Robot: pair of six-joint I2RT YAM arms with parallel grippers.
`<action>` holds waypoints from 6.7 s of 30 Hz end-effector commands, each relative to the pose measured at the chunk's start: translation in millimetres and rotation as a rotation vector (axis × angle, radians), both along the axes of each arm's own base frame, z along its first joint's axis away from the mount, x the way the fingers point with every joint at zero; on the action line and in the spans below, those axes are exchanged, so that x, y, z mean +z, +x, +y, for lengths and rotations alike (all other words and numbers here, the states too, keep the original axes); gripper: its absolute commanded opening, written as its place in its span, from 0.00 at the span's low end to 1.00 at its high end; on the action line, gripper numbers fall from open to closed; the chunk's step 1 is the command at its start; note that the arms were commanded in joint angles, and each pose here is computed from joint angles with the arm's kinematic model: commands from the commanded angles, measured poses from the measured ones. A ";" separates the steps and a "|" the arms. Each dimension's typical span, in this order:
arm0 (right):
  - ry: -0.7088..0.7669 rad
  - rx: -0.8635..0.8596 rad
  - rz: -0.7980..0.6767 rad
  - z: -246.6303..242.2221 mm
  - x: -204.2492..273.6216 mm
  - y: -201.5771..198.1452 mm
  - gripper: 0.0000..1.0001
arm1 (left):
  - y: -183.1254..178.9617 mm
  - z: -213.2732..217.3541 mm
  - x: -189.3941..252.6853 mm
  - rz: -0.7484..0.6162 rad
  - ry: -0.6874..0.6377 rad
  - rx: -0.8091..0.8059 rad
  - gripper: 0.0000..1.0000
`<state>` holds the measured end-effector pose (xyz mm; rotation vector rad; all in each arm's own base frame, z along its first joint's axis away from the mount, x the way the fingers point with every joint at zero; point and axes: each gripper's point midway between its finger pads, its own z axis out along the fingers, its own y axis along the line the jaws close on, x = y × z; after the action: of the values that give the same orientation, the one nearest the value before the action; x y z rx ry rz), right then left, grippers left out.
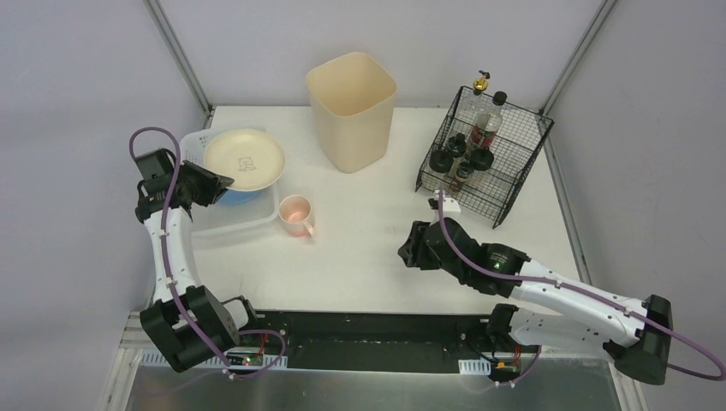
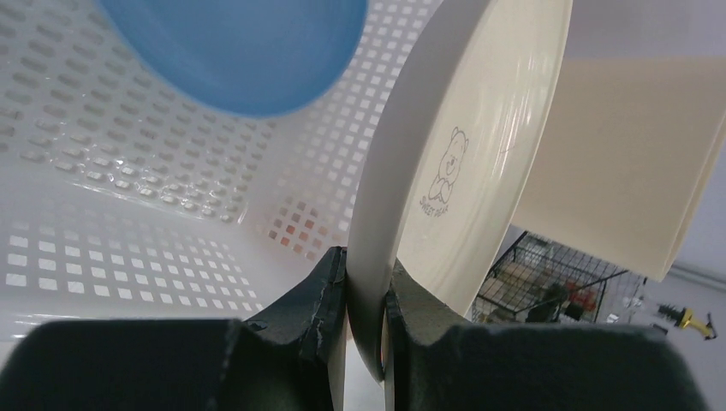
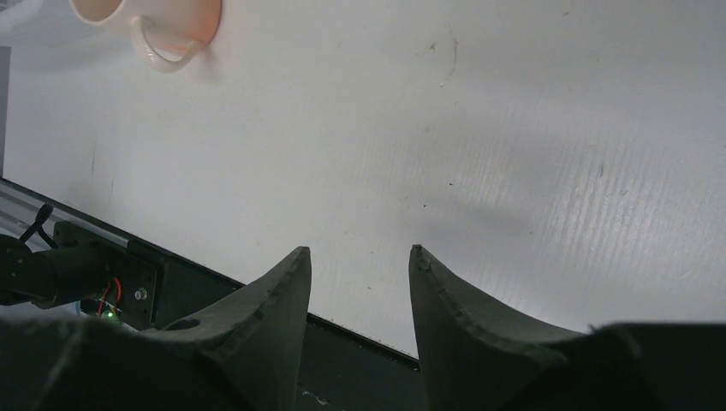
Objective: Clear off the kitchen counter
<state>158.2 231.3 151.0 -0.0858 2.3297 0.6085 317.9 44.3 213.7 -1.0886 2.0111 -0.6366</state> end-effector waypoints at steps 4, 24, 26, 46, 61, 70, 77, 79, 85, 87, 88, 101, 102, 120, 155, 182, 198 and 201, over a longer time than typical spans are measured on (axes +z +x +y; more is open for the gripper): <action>0.032 0.006 -0.040 -14.1 10.5 -5.7 0.49 | 16.5 32.6 -2.8 -0.040 -0.072 0.173 0.00; 0.136 0.062 0.014 -12.6 -0.4 -27.0 0.49 | 37.0 91.1 -78.1 0.192 -0.055 0.435 0.00; 0.162 0.070 0.025 -9.3 -2.5 -29.7 0.49 | 38.0 92.6 -83.9 0.199 -0.057 0.444 0.00; 0.186 0.047 0.081 -7.7 -18.1 -34.9 0.50 | 77.8 86.7 -110.6 0.276 -0.014 0.354 0.53; 0.161 0.029 0.101 -8.2 -22.4 -34.0 0.52 | 80.2 80.0 -75.1 0.405 0.039 0.188 0.56; 0.170 0.029 0.115 -7.3 -19.1 -36.2 0.53 | 69.1 70.0 -80.2 0.491 0.026 0.089 0.58; 0.173 0.016 0.111 -15.1 -15.5 -38.1 0.53 | 61.1 63.6 -84.0 0.507 0.027 0.057 0.58; 0.173 0.011 0.110 -17.3 -15.3 -38.5 0.53 | 57.8 60.9 -82.2 0.504 0.029 0.044 0.59; 0.172 0.008 0.108 -21.3 -15.9 -39.8 0.53 | 51.1 43.5 -56.1 0.436 0.046 -0.024 0.59; 0.170 0.007 0.108 -22.4 -16.7 -40.0 0.53 | 50.4 31.6 -41.7 0.401 0.070 -0.062 0.59; 0.170 0.009 0.109 -22.4 -17.1 -40.7 0.53 | 50.3 21.1 -32.9 0.377 0.082 -0.093 0.59; 0.180 0.009 0.119 -26.6 -22.1 -44.8 0.53 | 14.1 -84.9 -3.6 0.277 0.160 -0.383 0.60; 0.179 0.010 0.120 -26.5 -22.5 -45.0 0.53 | 7.7 -90.3 1.6 0.259 0.175 -0.393 0.61; 0.181 0.020 0.127 -17.4 -26.7 -42.7 0.53 | -84.1 -122.7 -30.1 0.279 0.208 -0.287 0.57; 0.161 0.009 0.134 -21.3 -42.8 -43.0 0.53 | -50.2 -118.0 -87.9 0.482 0.171 0.034 0.60; 0.178 -0.007 0.141 -30.1 -48.7 -47.4 0.53 | -41.0 -133.3 -122.2 0.553 0.230 0.003 0.28; 0.195 -0.011 0.145 -31.4 -44.9 -49.5 0.53 | -47.9 -141.4 -133.2 0.571 0.223 -0.074 0.00; 0.198 -0.013 0.142 -32.0 -42.7 -49.1 0.53 | -48.2 -147.6 -131.5 0.556 0.210 -0.116 0.00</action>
<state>109.3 198.9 102.4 0.0499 2.4010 0.8405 275.1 -93.4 85.5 -1.1590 2.5182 -0.1185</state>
